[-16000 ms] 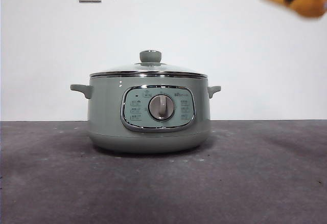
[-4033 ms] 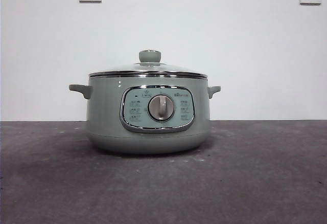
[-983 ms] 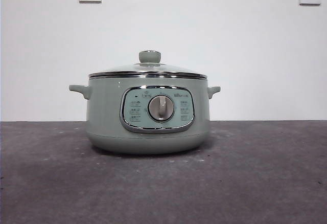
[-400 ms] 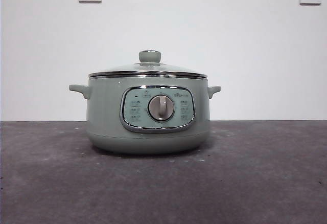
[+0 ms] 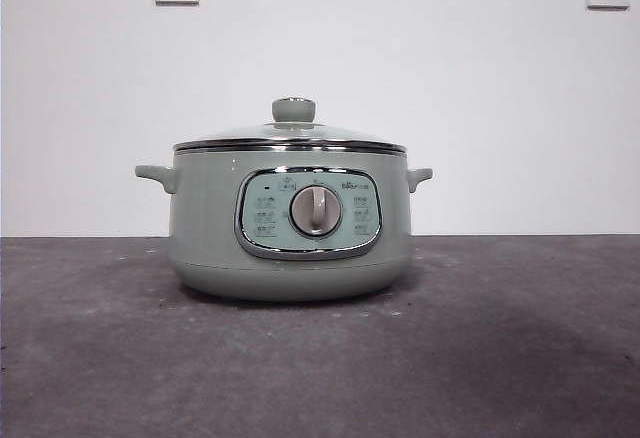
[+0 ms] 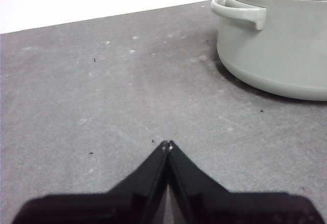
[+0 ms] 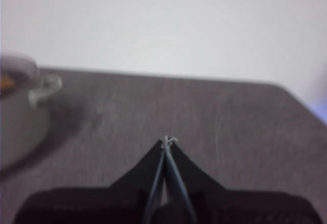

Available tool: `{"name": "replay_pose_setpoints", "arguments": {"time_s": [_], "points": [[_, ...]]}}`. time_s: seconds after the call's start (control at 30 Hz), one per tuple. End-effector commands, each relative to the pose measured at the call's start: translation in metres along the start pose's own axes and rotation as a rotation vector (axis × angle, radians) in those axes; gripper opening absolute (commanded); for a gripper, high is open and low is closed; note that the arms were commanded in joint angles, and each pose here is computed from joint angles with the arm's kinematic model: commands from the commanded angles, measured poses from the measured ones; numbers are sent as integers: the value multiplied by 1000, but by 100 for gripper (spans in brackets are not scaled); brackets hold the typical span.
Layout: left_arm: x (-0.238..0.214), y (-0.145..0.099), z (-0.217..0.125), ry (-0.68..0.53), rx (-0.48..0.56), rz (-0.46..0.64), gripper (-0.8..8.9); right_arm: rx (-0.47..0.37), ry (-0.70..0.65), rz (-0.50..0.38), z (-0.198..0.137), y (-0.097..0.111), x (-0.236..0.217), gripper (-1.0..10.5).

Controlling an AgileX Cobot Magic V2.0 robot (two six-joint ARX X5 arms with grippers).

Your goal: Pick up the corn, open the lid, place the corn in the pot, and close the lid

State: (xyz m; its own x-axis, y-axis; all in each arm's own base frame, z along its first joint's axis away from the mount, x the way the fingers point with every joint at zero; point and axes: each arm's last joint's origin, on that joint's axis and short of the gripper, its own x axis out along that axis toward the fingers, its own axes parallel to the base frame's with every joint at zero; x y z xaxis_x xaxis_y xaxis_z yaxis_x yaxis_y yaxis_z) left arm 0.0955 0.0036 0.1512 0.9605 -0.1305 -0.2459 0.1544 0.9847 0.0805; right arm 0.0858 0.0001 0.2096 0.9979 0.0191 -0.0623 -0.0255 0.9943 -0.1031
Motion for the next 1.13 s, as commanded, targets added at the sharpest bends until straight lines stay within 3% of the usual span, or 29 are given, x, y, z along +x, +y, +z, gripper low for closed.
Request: {"name": "replay_pose_setpoints", "arguments": {"time_s": [0.03,0.43,1.13], "points": [[1,0,-3,3,-11,4,-4,1,4,-2,-17,2,4,2],[1,0,-3,3,-11,4,-4,4,118,13,-58,6,13,1],[1,0,-3,4,-12,4,-3,3,117,12,-58,6,13,1]]}}
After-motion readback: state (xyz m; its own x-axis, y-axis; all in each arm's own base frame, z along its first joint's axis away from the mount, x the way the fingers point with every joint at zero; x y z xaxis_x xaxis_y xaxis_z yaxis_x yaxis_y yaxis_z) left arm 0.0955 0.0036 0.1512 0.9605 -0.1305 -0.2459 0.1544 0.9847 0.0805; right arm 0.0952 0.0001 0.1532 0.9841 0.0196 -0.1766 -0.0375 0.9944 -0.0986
